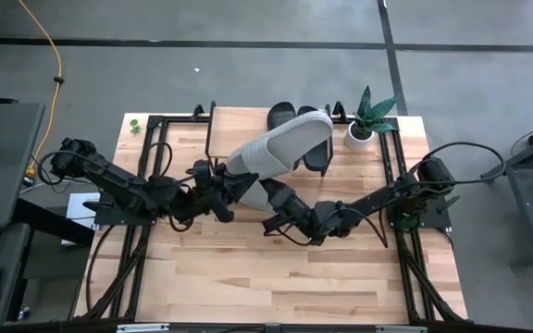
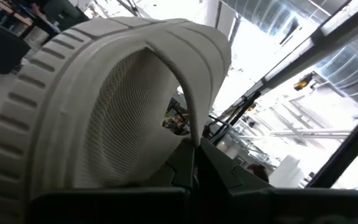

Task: Pick and place slides into the shelf
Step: Put the bottom white slide on the shelf

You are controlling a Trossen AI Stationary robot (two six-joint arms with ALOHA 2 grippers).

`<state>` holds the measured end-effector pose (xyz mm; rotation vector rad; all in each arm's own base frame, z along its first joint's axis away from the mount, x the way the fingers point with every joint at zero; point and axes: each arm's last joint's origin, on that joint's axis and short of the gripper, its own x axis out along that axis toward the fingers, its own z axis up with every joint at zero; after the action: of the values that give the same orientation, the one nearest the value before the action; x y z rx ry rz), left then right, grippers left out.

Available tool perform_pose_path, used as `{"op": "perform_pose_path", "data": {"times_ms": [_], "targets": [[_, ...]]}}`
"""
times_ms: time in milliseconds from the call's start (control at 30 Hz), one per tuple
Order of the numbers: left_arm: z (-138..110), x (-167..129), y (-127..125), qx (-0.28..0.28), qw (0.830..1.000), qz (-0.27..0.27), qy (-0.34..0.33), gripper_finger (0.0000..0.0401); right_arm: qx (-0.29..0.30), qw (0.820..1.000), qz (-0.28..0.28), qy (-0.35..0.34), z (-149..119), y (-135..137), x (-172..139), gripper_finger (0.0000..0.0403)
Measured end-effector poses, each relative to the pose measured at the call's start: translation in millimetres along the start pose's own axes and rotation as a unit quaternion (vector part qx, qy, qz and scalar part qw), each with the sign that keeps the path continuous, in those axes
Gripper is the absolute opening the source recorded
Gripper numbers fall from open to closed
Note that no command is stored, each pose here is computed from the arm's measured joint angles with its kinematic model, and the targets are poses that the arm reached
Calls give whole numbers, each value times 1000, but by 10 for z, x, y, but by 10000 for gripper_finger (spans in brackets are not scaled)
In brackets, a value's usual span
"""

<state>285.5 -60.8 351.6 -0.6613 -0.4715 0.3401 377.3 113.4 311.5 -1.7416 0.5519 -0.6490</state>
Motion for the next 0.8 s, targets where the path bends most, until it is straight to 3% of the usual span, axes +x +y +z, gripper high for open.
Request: {"op": "perform_pose_path", "data": {"times_ms": [200,800], "targets": [[14,0,-4,8,1000,4,-7,0,-34,999,-6,-3,-3,-7,6,269],[36,2,-6,-6,1000,11,-18,0,-99,991,-78,-36,-25,-122,-9,270]]}}
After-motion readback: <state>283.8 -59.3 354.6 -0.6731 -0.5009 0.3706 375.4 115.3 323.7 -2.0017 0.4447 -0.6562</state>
